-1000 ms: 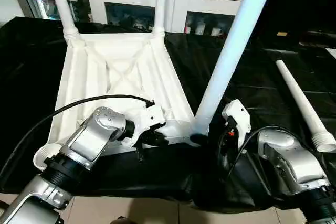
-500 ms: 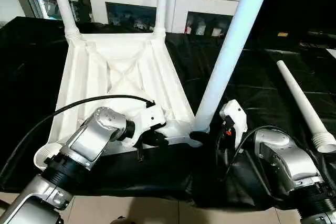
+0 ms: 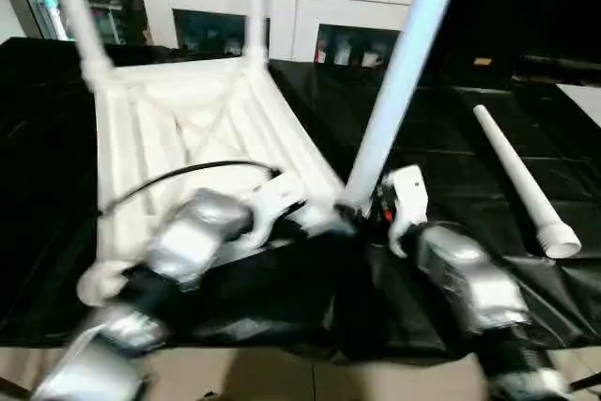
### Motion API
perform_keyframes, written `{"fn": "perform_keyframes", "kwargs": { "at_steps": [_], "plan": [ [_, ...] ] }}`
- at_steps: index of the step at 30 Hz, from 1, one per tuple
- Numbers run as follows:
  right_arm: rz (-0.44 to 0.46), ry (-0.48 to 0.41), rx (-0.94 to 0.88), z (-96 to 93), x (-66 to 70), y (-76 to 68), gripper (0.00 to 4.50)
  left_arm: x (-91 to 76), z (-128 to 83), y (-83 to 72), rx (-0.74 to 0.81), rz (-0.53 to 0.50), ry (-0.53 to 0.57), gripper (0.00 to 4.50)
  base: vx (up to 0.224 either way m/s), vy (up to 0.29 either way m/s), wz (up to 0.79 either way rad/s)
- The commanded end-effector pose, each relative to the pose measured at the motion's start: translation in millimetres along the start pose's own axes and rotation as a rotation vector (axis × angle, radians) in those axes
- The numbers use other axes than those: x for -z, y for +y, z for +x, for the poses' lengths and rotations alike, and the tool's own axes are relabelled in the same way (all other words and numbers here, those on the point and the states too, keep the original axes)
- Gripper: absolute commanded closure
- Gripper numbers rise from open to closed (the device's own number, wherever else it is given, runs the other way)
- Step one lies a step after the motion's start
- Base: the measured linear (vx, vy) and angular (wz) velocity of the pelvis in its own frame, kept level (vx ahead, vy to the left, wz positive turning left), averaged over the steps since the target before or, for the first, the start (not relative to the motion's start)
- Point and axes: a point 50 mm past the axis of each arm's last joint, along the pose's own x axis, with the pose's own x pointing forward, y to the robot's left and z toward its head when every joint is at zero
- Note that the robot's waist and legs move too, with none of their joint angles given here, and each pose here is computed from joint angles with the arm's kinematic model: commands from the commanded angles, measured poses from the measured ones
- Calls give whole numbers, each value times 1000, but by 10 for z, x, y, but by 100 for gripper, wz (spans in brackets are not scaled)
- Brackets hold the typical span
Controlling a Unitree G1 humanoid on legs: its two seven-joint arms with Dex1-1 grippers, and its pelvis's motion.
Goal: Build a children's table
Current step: Rotate leg to tighten
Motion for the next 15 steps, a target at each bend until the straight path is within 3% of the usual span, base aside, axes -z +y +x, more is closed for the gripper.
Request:
{"fn": "perform_keyframes", "kwargs": {
  "at_steps": [1, 6, 10, 13, 15],
  "plan": [
    [33, 33, 112, 65, 61, -26, 181, -126, 56, 92, -131, -59, -38, 450, 0, 0, 0],
    [133, 9, 300, 329, -67, 153, 181, -435, 340, -10, -210, -47, -95, 450, 0, 0, 0],
    [131, -14, 340, 360, -117, 167, 182, -508, 384, -60, -190, -11, -109, 450, 13, 2, 0],
    [149, -54, 312, 353, -163, 158, 182, -490, 383, -56, -173, 12, -106, 450, 0, 0, 0],
    [115, -63, 288, 346, -180, 151, 182, -469, 387, -50, -159, 21, -112, 450, 0, 0, 0]
  ]
}}
